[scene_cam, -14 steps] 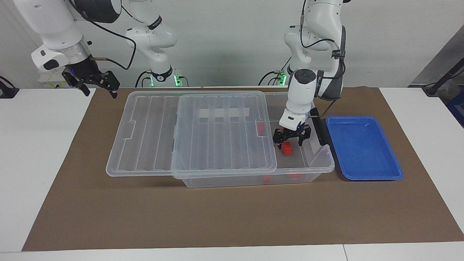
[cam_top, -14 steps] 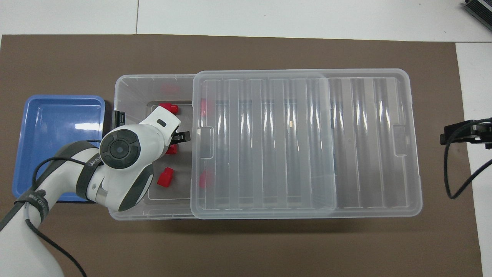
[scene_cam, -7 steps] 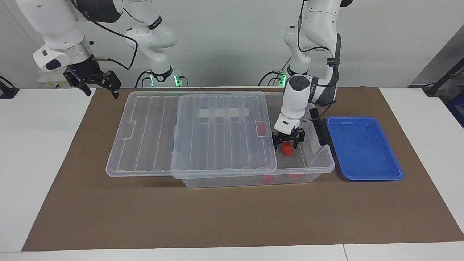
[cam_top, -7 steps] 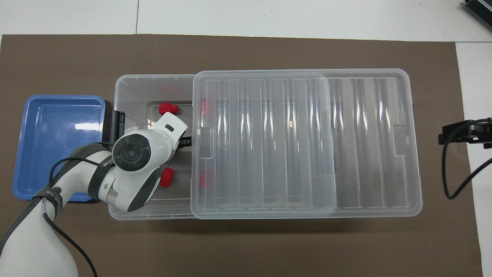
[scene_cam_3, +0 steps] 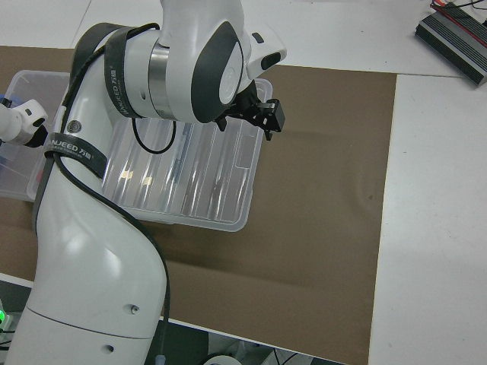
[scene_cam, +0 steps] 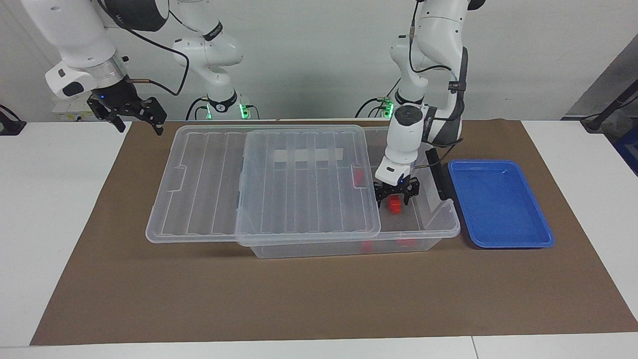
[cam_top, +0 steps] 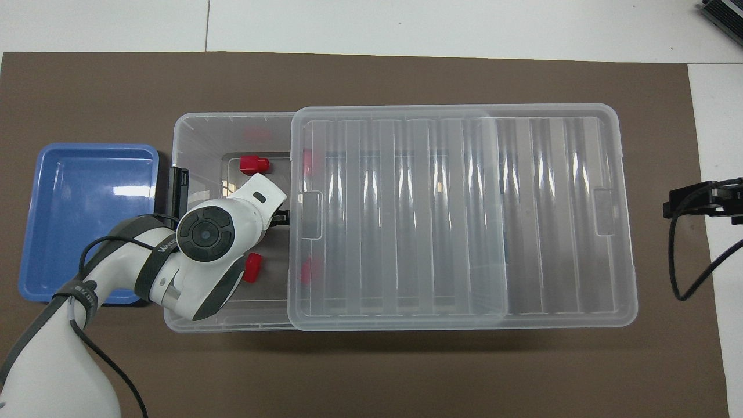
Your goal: Place red block in blue tray from box
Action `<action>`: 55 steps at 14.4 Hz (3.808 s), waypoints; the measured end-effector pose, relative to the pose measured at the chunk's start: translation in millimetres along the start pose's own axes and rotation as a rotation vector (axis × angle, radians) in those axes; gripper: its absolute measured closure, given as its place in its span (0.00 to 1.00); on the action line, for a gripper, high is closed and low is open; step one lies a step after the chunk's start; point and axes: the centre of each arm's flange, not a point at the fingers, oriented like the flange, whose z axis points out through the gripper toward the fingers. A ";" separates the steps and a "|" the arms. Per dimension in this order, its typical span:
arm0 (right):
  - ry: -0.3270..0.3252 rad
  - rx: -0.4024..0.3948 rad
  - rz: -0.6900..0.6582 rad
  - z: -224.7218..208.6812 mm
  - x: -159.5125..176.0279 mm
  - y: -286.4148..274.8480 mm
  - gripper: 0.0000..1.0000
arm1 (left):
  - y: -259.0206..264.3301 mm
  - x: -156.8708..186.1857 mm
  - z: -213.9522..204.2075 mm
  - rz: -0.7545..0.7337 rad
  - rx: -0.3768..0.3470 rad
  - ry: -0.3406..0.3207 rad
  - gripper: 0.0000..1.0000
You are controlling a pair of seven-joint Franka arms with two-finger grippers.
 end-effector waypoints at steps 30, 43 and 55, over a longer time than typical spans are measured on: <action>0.002 0.000 0.001 0.7 0.4 0.6 0.09 | -14.1 47.0 -142.8 0.000 0.106 -0.069 0.65; 0.150 -0.127 -0.183 106.2 55.9 8.9 0.99 | -193.5 98.7 -246.6 0.116 0.027 -0.147 0.65; 0.137 -0.127 -0.214 155.7 65.3 -4.2 0.99 | -294.1 98.0 -151.8 0.126 0.022 -0.100 0.65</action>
